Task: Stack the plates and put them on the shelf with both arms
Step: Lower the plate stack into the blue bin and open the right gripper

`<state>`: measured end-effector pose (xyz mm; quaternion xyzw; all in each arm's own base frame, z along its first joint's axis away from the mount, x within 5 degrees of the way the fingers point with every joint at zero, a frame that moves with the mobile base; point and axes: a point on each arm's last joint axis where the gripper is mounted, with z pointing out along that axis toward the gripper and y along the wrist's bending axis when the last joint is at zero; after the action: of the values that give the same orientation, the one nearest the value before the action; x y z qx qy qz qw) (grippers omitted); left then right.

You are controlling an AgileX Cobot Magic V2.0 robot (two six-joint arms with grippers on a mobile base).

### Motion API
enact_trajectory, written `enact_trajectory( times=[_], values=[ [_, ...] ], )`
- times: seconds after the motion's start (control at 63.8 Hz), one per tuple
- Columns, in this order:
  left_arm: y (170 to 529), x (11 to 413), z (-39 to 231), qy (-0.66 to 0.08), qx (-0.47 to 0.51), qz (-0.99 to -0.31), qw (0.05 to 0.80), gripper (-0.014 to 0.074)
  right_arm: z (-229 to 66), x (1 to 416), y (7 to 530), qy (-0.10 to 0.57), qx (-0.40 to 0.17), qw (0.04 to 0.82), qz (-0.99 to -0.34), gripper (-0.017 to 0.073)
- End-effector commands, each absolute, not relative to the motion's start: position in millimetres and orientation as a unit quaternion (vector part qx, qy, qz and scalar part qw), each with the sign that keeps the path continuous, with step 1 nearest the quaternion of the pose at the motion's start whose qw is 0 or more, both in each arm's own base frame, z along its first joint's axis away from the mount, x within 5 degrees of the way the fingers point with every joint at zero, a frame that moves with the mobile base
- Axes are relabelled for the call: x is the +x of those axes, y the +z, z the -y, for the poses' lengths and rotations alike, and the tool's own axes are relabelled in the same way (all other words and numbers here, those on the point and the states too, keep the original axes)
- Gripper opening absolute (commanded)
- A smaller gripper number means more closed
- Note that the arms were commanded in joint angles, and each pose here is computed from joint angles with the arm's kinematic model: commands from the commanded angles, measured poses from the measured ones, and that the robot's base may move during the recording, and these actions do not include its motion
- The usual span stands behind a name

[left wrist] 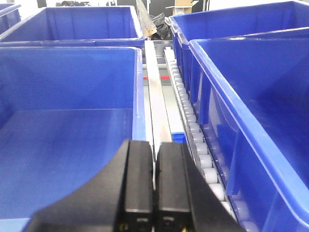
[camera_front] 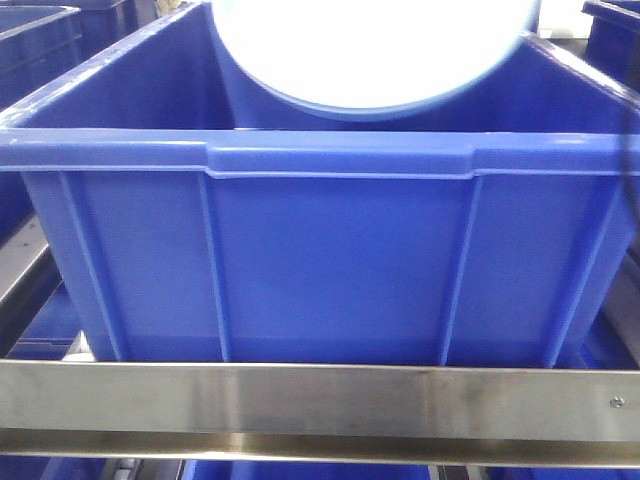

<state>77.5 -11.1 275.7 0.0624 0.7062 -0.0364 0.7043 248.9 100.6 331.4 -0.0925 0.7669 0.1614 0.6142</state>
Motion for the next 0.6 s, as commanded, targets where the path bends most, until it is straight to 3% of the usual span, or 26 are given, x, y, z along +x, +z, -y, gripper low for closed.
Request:
enact_trajectory(
  times=[0.0,0.423,0.58],
  values=[
    [292.6,77.9,9.7,-0.034,0.052,-0.668,0.741,0.0081,-105.7,263.1,358.3,0.175,-0.08,0.679,-0.708,0.0039],
    [292.6,77.9,9.7,-0.034,0.052,-0.668,0.741,0.0081,-126.3,298.3,329.7,0.176,-0.084,0.653,-0.731,0.0045],
    [292.6,77.9,9.7,-0.034,0.052,-0.668,0.741,0.0081,-126.6,298.1,329.7,0.176,-0.085,0.653,-0.731,0.0211]
  ],
)
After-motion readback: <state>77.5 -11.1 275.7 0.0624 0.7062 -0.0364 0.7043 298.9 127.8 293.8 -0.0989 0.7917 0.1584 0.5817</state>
